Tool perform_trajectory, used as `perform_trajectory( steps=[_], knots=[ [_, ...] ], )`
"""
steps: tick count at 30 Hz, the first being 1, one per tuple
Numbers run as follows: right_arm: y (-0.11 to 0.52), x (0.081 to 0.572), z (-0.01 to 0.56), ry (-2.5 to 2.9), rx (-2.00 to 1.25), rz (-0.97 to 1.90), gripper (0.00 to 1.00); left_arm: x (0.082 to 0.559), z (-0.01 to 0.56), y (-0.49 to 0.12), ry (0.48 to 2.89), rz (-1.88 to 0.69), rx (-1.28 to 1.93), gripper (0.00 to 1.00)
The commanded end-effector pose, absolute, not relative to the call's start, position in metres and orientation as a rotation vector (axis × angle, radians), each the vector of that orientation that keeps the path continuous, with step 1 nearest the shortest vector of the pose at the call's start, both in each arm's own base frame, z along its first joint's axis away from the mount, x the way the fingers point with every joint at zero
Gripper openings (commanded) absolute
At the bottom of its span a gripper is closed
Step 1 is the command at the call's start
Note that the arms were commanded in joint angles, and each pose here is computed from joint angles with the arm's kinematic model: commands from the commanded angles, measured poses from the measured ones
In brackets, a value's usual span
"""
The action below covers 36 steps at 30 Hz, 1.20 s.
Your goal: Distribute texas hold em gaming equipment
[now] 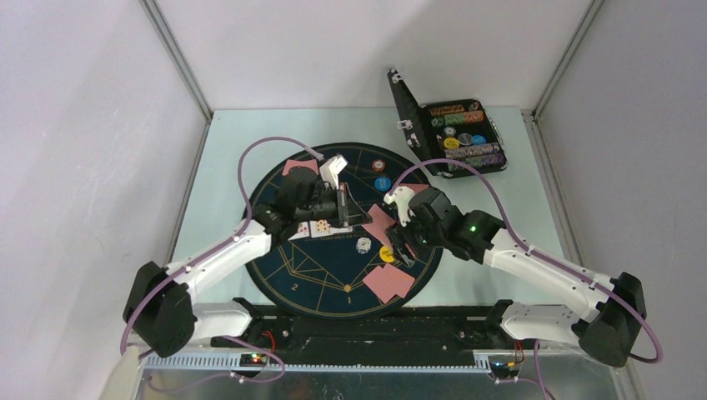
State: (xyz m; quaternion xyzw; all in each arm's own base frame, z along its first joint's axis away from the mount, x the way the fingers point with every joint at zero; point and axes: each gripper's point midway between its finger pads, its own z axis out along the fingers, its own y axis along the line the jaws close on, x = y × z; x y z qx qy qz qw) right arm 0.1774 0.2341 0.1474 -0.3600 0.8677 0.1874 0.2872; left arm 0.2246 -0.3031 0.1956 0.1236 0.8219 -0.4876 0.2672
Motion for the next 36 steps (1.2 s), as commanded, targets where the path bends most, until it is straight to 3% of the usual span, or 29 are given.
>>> perform_trajectory(
  steps=[1, 8, 15, 18, 21, 27, 28, 36],
  knots=[
    [0.240, 0.191, 0.175, 2.235, -0.892, 0.502, 0.00, 0.220, 0.211, -0.295, 2.145, -1.312, 0.363, 0.00],
    [0.227, 0.205, 0.172, 2.256, -0.806, 0.401, 0.00, 0.214, 0.222, -0.275, 2.107, -1.183, 0.456, 0.00],
    [0.224, 0.208, 0.173, 2.257, -0.785, 0.386, 0.00, 0.210, 0.262, -0.262, 1.854, -1.043, 0.751, 0.00],
    [0.222, 0.207, 0.176, 2.251, -0.779, 0.388, 0.00, 0.236, 0.263, -0.256, 1.768, -0.909, 0.837, 0.00],
    [0.220, 0.207, 0.175, 2.252, -0.773, 0.385, 0.00, 0.253, 0.256, -0.253, 1.725, -0.989, 0.985, 0.00],
    [0.219, 0.209, 0.174, 2.259, -0.763, 0.382, 0.00, 0.270, 0.188, -0.253, 1.991, -1.326, 1.278, 0.00],
    [0.219, 0.209, 0.174, 2.259, -0.764, 0.382, 0.00, 0.285, 0.203, -0.259, 1.945, -1.317, 1.303, 0.00],
    [0.214, 0.210, 0.169, 2.270, -0.754, 0.378, 0.00, 0.311, 0.147, -0.268, 2.155, -1.515, 1.350, 0.00]
  ],
)
